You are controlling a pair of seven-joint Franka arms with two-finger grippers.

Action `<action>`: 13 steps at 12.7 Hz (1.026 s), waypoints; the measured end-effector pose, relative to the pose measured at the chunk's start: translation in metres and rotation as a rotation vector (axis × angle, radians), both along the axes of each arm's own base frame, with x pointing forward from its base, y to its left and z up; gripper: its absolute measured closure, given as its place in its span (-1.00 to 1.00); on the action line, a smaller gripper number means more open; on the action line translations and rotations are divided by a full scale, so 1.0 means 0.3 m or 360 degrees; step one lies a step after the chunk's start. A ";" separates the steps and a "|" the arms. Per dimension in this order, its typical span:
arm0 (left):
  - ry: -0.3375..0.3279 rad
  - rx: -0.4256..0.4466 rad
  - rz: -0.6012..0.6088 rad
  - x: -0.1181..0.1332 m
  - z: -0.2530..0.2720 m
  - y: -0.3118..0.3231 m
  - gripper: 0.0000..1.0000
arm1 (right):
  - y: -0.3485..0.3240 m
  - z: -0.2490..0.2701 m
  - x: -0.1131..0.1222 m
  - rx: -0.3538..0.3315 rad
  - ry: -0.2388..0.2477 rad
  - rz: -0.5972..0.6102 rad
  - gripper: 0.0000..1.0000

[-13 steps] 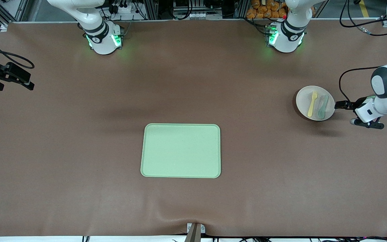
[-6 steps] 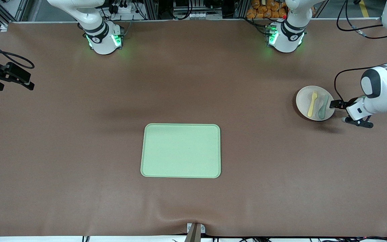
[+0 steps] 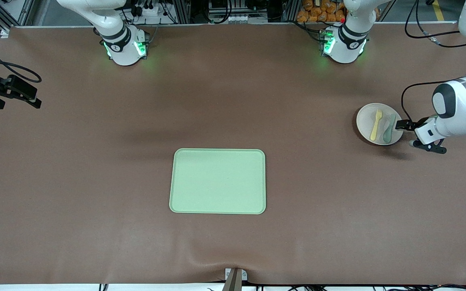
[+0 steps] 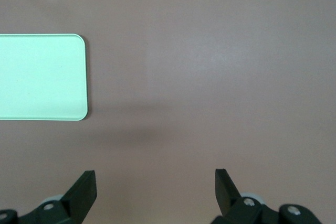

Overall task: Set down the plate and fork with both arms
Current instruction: 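Grasp the white plate rim with the left gripper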

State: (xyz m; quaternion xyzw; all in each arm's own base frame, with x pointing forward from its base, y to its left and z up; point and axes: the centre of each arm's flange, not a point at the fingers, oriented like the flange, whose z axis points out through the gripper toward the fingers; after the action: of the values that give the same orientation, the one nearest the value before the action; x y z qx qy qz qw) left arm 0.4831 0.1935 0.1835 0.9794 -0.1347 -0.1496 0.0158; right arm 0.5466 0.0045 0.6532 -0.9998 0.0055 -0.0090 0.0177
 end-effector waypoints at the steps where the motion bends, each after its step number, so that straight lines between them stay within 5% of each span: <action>1: 0.0003 -0.0001 0.0000 -0.001 -0.003 -0.001 -1.00 | 0.000 0.000 0.000 0.0000 0.0001 0.0000 -1.00; 7: 0.0027 -0.0012 -0.0002 -0.009 -0.031 -0.006 -0.88 | 0.000 -0.001 -0.001 0.0000 0.0004 0.0000 -1.00; 13: 0.0023 -0.0017 -0.0025 0.001 -0.032 -0.031 0.51 | 0.000 -0.001 -0.001 0.0000 0.0005 0.0000 -1.00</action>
State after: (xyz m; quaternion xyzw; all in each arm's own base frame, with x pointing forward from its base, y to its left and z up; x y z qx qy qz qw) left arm 0.4833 0.1843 0.1737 0.9771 -0.1430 -0.1561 0.0209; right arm 0.5463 0.0045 0.6530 -0.9998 0.0054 -0.0074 0.0178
